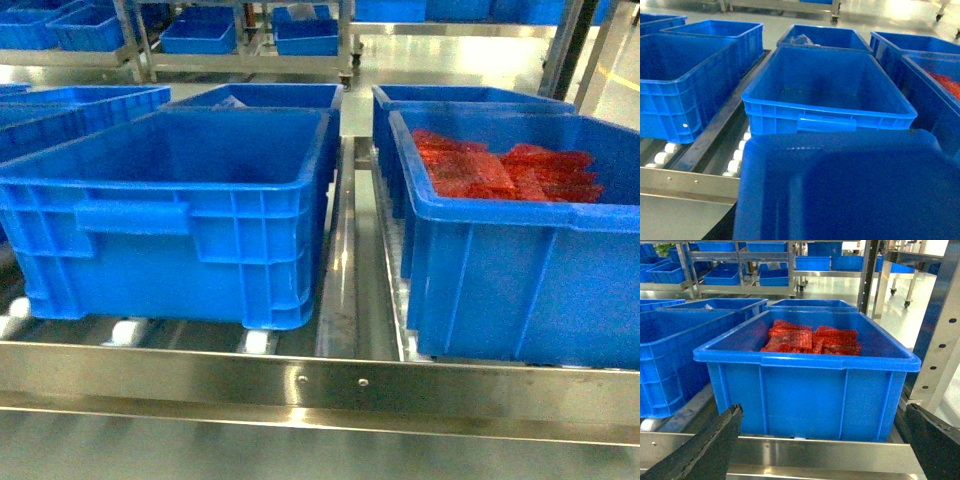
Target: Pick blue part to blue bin on bottom shelf
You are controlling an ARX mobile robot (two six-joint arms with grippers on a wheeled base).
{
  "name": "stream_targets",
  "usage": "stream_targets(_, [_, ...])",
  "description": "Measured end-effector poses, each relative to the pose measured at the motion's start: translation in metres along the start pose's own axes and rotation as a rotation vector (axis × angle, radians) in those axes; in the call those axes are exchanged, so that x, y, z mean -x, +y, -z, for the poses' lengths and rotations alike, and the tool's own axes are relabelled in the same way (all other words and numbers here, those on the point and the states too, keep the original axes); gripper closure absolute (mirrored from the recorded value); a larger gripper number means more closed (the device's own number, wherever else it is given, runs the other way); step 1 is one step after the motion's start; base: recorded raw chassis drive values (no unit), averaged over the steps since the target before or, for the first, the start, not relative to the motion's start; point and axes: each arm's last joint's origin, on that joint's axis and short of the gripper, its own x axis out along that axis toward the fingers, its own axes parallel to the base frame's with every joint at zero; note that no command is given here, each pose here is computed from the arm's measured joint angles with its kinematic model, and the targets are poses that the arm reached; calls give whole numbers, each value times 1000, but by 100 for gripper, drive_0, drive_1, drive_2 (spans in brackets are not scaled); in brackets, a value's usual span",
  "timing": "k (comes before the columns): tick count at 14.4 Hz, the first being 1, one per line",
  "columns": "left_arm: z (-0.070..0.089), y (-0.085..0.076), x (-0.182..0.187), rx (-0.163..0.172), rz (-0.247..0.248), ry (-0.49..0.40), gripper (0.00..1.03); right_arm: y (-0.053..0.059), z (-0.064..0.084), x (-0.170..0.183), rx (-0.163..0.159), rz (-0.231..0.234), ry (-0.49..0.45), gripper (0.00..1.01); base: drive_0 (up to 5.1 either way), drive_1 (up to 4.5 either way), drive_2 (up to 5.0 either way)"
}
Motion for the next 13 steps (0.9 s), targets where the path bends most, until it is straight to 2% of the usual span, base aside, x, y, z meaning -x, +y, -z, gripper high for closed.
stream_targets(10, [1,0,0,0,0,1,60,0,0,0,0,0,0,3,0,0,0])
stream_targets(13, [0,0,0,1,0,-3,60,0,0,0,0,0,-2,3,3,404,-399])
